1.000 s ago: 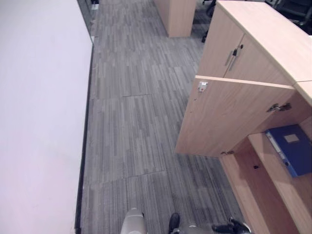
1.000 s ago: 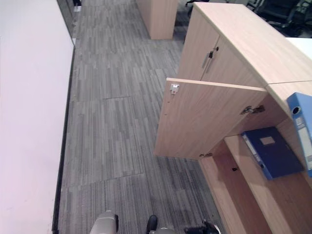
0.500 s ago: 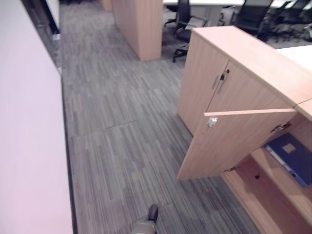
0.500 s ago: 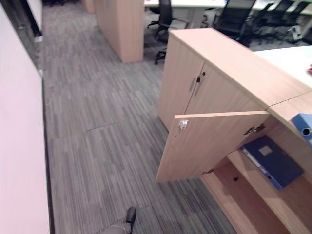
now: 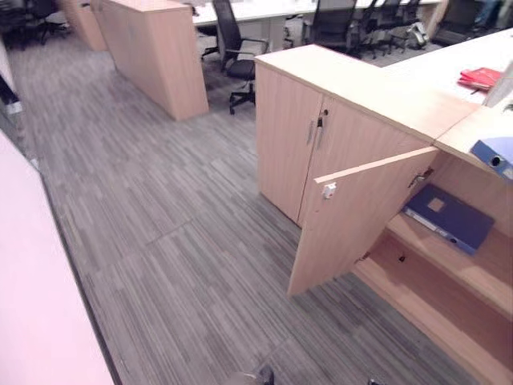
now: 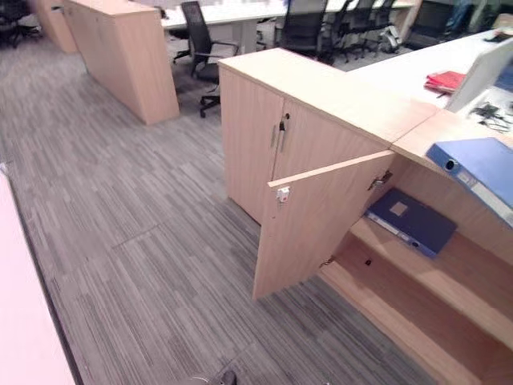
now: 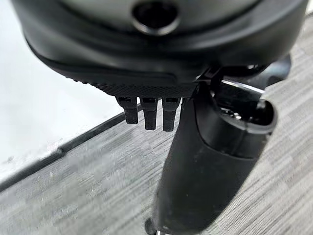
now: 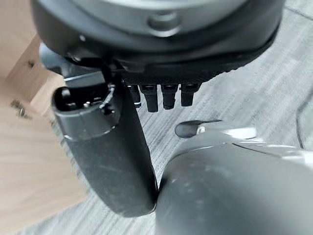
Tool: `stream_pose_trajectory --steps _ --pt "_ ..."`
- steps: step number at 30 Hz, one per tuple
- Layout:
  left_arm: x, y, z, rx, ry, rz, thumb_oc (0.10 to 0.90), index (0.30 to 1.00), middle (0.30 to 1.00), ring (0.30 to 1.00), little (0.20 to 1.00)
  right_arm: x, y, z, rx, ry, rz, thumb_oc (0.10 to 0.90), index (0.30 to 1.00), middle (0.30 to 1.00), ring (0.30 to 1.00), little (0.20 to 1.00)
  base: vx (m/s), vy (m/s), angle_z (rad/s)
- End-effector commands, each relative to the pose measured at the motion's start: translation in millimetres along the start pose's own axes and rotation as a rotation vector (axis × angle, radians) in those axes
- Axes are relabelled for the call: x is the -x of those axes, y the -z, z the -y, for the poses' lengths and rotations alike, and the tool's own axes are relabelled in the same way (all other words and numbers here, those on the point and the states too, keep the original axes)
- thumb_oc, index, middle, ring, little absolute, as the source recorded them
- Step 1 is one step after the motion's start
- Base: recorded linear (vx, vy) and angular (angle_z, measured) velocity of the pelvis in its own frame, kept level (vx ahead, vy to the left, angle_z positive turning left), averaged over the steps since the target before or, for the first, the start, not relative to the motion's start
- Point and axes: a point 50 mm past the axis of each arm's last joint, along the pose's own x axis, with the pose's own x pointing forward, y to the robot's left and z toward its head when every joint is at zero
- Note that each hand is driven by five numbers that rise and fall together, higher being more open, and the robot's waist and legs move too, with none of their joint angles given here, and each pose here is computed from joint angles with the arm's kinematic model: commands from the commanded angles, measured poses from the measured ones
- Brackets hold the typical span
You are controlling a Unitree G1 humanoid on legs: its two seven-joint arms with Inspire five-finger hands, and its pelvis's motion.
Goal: Put the empty folder in the office cabinet
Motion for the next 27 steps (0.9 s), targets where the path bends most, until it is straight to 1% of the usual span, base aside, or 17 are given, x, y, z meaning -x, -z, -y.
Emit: stream_pose_trajectory --steps 1,6,10,11,12,13,14,15,16,17,21,24,27 --pt "-0.6 0.7 -9.6 -0.066 -0.049 0.006 0.8 0.9 0.9 0.9 0.9 0.1 -12.0 15.1 -0.046 0.048 0.058 0.8 0.9 0.9 0.9 0.9 0.02 0.015 -0.43" --pt "-0.3 4.2 -10.6 -0.099 -0.057 -0.002 0.8 0.9 0.9 0.9 0.9 0.5 -24.5 11.4 -0.057 0.045 0.116 0.8 0.9 0.9 0.9 0.9 0.06 -0.066 -0.72" --pt "-1.5 -15.4 -11.0 -0.119 -0.06 0.053 0.8 0.9 0.9 0.9 0.9 0.5 -32.6 4.1 -0.08 0.033 0.142 0.8 0.9 0.9 0.9 0.9 0.06 -0.151 -0.71" --pt "-1.7 -25.6 -9.5 -0.126 -0.054 0.081 0.8 0.9 0.9 0.9 0.9 0.5 -29.0 0.8 -0.09 0.024 0.129 0.8 0.9 0.9 0.9 0.9 0.12 -0.139 -0.69" --pt "-1.7 -25.8 -9.4 -0.126 -0.054 0.081 0.8 0.9 0.9 0.9 0.9 0.5 -29.1 0.8 -0.09 0.024 0.13 0.8 0.9 0.9 0.9 0.9 0.22 -0.211 -0.34" --pt "-1.4 -39.4 -7.4 -0.144 -0.046 0.12 0.8 0.9 0.9 0.9 0.9 0.3 -23.2 -2.1 -0.091 0.018 0.108 0.8 0.9 0.9 0.9 0.9 0.14 -0.13 -0.23" --pt "-1.4 -39.5 -7.4 -0.144 -0.046 0.121 0.8 0.9 0.9 0.9 0.9 0.3 -23.2 -2.2 -0.091 0.018 0.108 0.8 0.9 0.9 0.9 0.9 0.34 -0.313 -0.54" --pt "0.1 -58.1 -0.3 -0.181 -0.027 0.18 0.8 0.9 0.9 0.9 0.9 0.3 -15.4 1.0 -0.093 0.023 0.078 0.8 0.9 0.9 0.9 0.9 0.2 -0.183 -0.67" --pt "0.1 -58.2 -0.4 -0.181 -0.027 0.18 0.8 0.9 0.9 0.9 0.9 0.3 -15.5 0.8 -0.093 0.022 0.078 0.8 0.9 0.9 0.9 0.9 0.32 -0.29 -0.31" --pt "1.2 -67.2 3.4 -0.206 -0.015 0.211 0.8 0.9 0.9 0.9 0.9 0.3 -11.5 3.1 -0.09 0.029 0.062 0.8 0.9 0.9 0.9 0.9 0.25 -0.218 0.15" --pt "11.7 -113.6 23.6 -0.328 0.029 0.386 0.8 0.9 0.9 0.9 0.9 0.9 3.5 14.6 -0.093 0.08 0.008 0.8 0.9 0.9 0.9 0.9 0.32 -0.281 0.43" --pt "27.1 -151.6 42.5 -0.404 0.068 0.546 0.8 0.9 0.9 0.9 0.9 1.6 5.2 27.1 -0.104 0.126 0.001 0.8 0.9 0.9 0.9 0.9 0.29 -0.287 0.17" --pt "49.2 -189.7 56.9 -0.45 0.1 0.718 0.8 0.9 0.9 0.9 0.9 2.2 -0.4 39.7 -0.137 0.167 0.024 0.8 0.9 0.9 0.9 0.9 0.22 -0.282 0.41"
